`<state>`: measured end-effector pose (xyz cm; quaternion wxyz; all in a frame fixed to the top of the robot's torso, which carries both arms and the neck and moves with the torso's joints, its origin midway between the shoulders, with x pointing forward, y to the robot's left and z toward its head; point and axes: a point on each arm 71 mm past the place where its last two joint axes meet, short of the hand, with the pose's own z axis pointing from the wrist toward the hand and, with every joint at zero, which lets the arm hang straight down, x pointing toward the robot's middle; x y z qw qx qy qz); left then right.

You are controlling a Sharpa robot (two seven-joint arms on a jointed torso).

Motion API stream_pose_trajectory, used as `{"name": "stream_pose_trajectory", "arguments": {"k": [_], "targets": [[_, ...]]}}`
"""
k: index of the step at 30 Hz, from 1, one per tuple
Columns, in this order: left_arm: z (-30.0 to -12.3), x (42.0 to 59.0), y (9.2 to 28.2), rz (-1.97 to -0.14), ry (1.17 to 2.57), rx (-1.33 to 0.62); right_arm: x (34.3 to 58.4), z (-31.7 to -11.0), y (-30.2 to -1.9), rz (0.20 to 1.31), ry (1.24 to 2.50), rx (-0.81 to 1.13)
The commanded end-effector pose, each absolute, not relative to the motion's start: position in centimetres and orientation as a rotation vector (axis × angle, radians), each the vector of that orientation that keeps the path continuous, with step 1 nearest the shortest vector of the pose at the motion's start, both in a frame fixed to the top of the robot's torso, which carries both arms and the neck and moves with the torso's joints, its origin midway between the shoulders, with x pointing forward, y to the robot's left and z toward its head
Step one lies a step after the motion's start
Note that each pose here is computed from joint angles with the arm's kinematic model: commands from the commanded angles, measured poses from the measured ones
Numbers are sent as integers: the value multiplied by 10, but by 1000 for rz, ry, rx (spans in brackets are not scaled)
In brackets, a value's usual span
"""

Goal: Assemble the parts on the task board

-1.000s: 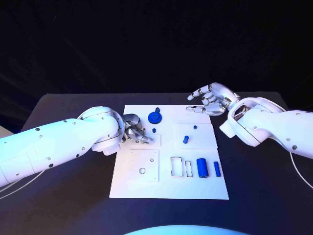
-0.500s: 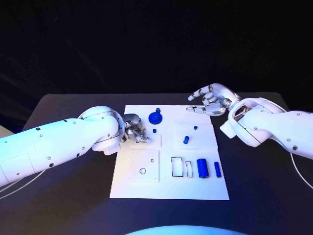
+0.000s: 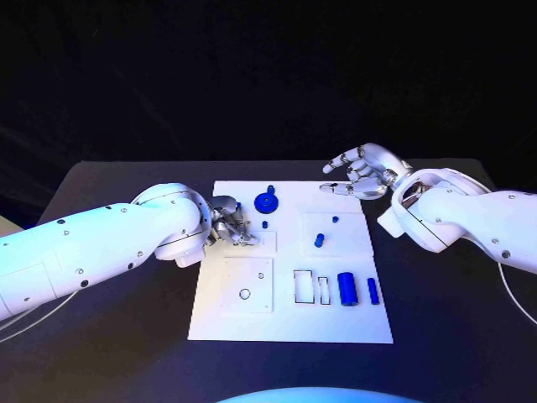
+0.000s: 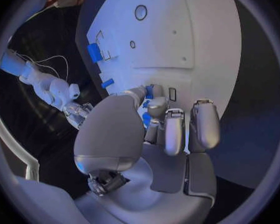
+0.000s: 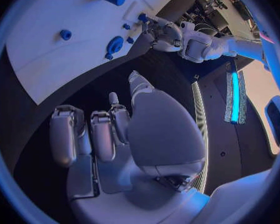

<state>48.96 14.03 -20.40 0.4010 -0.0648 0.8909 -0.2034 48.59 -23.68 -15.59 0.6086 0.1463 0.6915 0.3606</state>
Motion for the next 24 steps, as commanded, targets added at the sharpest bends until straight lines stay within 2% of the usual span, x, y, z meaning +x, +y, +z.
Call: {"name": "stream_pose_trajectory", "arguments": {"k": [1,13,24], "targets": [[-204,488,139,-555,2262,-192,485,-157,-236,841,1607,326],[-203,485,144,-629,2305,-249,485,-158,-236,840,1613,326],[-192,488,148,-683,2347,-258,485,-158,-236,840,1616,326]]}}
